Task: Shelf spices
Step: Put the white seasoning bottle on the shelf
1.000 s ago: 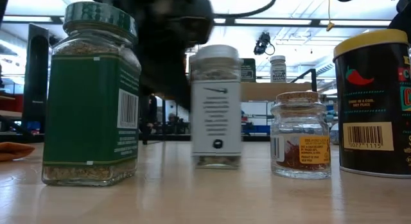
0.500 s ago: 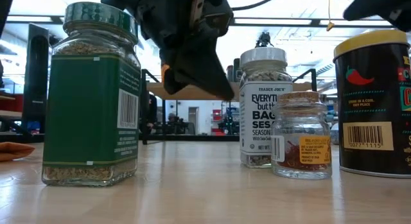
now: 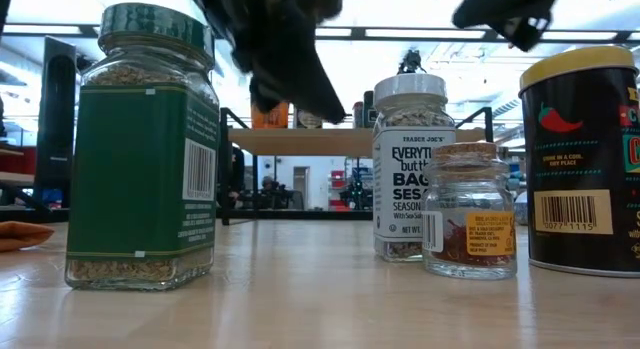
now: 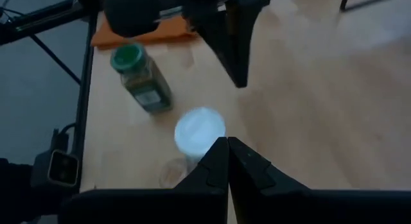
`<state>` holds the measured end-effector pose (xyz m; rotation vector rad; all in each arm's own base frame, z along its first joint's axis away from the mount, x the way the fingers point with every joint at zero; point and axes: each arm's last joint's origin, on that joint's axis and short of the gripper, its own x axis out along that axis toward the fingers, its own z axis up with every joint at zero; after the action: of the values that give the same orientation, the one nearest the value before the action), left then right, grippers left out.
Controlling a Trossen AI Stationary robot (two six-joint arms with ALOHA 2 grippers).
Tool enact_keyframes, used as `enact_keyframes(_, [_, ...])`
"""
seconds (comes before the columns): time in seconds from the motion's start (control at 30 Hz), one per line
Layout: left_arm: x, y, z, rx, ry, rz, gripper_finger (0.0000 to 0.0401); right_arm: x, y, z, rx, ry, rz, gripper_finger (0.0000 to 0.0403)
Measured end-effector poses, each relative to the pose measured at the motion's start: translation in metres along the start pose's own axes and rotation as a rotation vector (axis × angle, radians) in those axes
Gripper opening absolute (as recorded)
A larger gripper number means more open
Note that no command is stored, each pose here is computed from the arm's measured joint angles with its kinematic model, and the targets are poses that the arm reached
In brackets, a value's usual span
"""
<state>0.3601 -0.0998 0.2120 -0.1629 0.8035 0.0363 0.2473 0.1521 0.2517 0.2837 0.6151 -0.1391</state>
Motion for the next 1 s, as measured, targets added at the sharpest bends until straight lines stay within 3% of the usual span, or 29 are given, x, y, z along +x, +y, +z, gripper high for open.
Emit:
enact_keyframes(0.2, [-0.023,0.007,0.004,0.028,-0.092,0.001,0.0,0.003,-0.005,0.025,-0.066,-0.043,-0.025,0.0001])
enact_keyframes(0.53, [-0.039,0.03,-0.042,-0.033,-0.192,-0.087,0.0,0.009,-0.007,0.053,-0.11,-0.075,-0.029,0.0001])
enact_keyframes(0.87, [-0.08,0.044,-0.077,-0.11,-0.363,-0.147,0.0,0.051,0.022,0.072,-0.352,0.099,-0.096,0.0007])
enact_keyframes(1.0, [-0.088,0.045,-0.087,-0.117,-0.377,-0.143,0.0,0.059,0.029,0.086,-0.376,0.135,-0.119,0.0027])
